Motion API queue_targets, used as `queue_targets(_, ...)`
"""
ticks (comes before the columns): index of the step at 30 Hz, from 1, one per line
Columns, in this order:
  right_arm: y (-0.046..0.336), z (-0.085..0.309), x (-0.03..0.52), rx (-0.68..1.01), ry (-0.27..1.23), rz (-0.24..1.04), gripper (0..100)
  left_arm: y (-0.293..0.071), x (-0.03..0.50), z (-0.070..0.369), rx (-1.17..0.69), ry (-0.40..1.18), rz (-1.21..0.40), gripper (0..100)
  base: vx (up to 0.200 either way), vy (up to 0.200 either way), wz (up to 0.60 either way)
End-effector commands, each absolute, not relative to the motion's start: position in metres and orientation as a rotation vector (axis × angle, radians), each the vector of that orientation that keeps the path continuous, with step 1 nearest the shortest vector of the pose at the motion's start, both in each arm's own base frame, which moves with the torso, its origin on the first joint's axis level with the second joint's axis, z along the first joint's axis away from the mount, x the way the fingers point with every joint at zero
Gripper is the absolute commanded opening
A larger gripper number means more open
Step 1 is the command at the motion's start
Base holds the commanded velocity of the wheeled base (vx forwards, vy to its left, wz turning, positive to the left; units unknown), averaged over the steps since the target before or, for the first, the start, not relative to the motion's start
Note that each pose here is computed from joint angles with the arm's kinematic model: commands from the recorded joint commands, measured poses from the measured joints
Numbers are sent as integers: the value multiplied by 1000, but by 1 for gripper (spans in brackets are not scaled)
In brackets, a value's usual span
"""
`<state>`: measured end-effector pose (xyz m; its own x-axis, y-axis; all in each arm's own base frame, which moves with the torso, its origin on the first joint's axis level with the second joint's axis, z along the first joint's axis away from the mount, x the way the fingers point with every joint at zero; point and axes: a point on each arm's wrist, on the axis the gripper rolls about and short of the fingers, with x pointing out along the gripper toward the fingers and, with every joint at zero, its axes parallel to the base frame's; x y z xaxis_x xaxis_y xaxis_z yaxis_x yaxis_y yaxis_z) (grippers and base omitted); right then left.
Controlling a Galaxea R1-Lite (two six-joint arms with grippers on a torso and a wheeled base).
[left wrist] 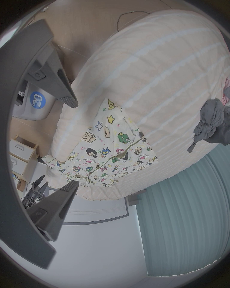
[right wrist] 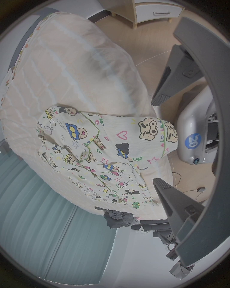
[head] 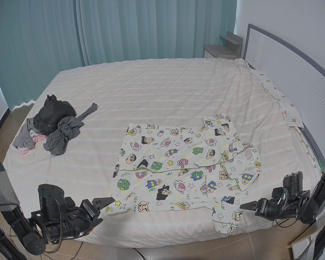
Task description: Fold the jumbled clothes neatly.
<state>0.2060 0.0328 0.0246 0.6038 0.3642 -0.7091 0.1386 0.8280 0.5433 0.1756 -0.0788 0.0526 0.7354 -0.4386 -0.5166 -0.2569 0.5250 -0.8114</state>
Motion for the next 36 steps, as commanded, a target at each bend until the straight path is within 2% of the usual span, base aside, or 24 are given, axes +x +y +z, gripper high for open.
queue_targets(1,35,-6,219,596,979,121,100,-78,173,51,-1037,783,-117,100,0,0,0)
queue_targets(7,37,-25,232,620,919,131,100,-78,174,50,-1035,788,-113,100,0,0,0)
queue_targets(13,41,-38,234,613,918,149,100,-79,174,48,-1031,795,-108,100,0,0,0)
queue_targets(31,52,-40,252,604,866,198,100,-79,174,48,-1031,795,-108,100,0,0,0)
queue_targets(32,52,-41,253,605,867,198,0,-79,174,48,-1031,795,-108,100,0,0,0)
queue_targets(36,52,-44,254,605,873,192,0,-79,174,48,-1030,795,-109,100,0,0,0)
